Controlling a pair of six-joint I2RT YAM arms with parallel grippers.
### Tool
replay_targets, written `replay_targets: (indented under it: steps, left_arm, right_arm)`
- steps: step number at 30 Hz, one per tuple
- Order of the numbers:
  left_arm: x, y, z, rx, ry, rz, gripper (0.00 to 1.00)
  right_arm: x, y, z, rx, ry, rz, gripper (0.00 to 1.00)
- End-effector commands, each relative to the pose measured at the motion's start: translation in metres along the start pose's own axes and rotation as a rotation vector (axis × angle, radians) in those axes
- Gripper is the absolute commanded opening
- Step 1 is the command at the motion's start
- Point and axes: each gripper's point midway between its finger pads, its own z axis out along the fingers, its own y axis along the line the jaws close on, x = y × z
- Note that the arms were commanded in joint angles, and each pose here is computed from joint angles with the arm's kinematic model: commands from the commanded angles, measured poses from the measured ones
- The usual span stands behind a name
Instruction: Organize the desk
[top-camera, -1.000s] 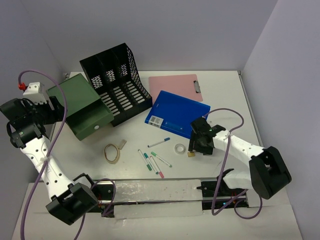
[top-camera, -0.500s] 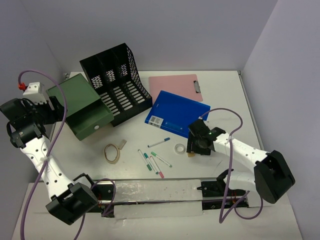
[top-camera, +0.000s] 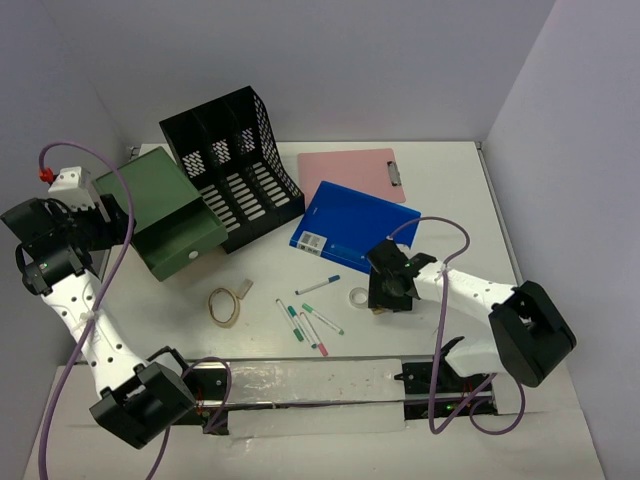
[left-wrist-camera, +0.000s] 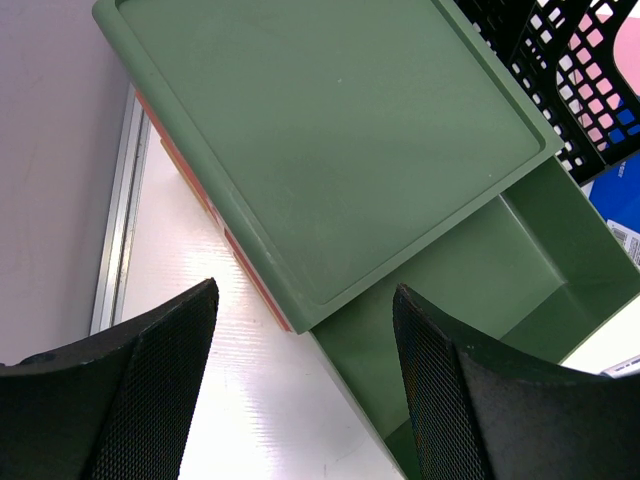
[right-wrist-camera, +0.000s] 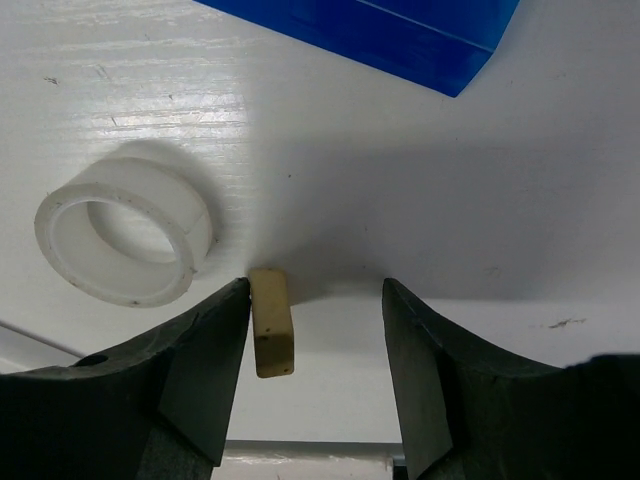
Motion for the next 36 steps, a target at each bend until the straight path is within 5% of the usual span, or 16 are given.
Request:
replay_targets:
  steps: [1,5,13,20,25,31,36]
  left_arm:
    - [-0.015,0.002,-0.001,-0.011,-0.045,0.03,0.77]
    - [-0.015,0.002,-0.002,-0.014,-0.047,0.032,0.77]
    - [-0.014,0.002,-0.003,-0.018,-0.043,0.034,0.77]
    - [-0.015,0.002,-0.006,-0.024,-0.043,0.05,0.77]
    - [-0.038,-0.011,-0.023,0.011,-0.087,0.12,0.77]
    - [-0.084,-0.083,-0.072,0.272,-0.251,0.297,0.72]
    - [-0.094,-0.119,-0.097,0.332,-0.347,0.401,0.67]
  right_arm:
    - [-0.003,0.005,0.005,-0.002,-0.012,-0.011,0.58]
    - [-0.007,0.008,0.005,-0.013,-0.026,-0.014,0.45]
    - [-0.008,0.013,-0.004,-0.027,-0.045,-0.027,0.01]
    - [-0.09,0.034,-0.099,-0.061,-0.404,-0.066,0.0]
    - [-0.144,0.125,-0.228,-0.43,-0.69,-0.253,0.0]
    - [-0.152,0.224,-0.322,-0.881,-0.734,-0.395,0.0]
    - [-0.167,0.284,-0.348,-1.027,-0.712,-0.388,0.0]
